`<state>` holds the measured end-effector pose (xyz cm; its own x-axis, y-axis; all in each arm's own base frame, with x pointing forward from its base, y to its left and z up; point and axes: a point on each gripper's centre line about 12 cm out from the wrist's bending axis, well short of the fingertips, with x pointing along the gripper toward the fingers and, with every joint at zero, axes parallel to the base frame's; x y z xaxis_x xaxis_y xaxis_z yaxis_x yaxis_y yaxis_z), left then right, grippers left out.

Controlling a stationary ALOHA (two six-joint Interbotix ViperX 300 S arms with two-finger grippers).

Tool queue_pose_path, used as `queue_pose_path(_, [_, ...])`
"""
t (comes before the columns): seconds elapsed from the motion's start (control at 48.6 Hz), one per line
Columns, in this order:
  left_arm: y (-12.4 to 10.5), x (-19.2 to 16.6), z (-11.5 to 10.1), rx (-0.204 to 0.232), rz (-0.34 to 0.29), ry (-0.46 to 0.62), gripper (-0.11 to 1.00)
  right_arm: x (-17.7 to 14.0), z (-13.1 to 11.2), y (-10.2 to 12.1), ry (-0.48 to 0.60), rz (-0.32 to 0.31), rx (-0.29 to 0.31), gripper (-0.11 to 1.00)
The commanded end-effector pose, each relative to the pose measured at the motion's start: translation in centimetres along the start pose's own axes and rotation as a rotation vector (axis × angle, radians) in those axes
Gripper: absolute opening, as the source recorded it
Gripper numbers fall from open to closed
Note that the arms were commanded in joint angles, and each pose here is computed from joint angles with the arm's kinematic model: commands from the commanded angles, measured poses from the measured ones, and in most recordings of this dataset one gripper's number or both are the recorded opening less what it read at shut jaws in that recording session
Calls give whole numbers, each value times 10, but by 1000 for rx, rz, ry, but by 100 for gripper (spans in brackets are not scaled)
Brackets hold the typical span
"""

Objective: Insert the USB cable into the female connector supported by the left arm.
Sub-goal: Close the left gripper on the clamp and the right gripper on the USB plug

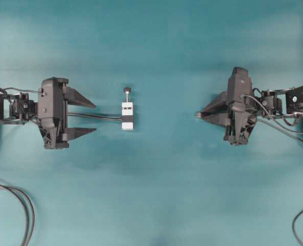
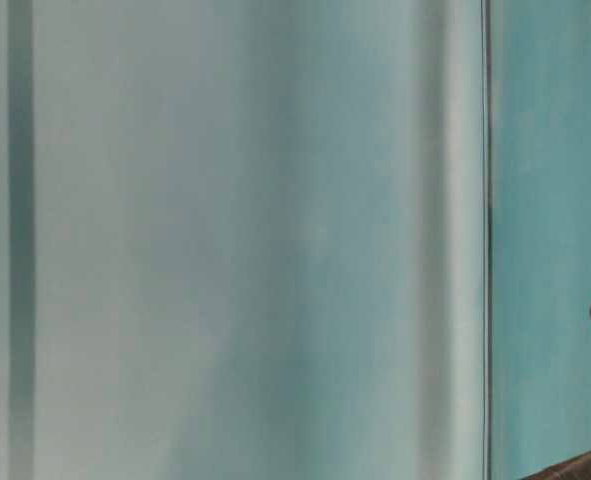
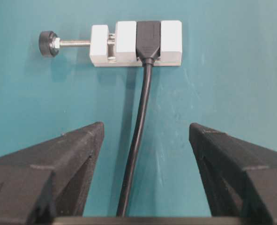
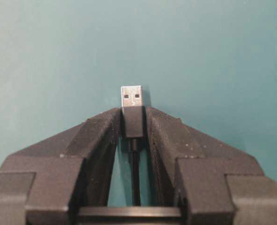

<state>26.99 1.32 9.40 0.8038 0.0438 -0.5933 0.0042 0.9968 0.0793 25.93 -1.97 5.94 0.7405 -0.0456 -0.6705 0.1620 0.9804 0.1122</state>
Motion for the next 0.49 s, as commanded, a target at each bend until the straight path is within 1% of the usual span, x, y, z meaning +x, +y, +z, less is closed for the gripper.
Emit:
queue_pose_path(0.0, [0, 1, 6, 12, 1, -18, 77, 0, -6, 6, 32, 17, -20, 31])
queue_pose_path(0.144, [0, 1, 6, 12, 1, -17, 77, -2, -11, 5, 49, 15, -21, 36])
queue_pose_path(0.329, [1, 1, 7, 11, 2, -18, 77, -2, -14, 5, 64, 13, -23, 50])
queue_pose_path(0.473, [0, 1, 8, 12, 1, -21, 77, -3, -14, 5, 69, 12, -24, 51])
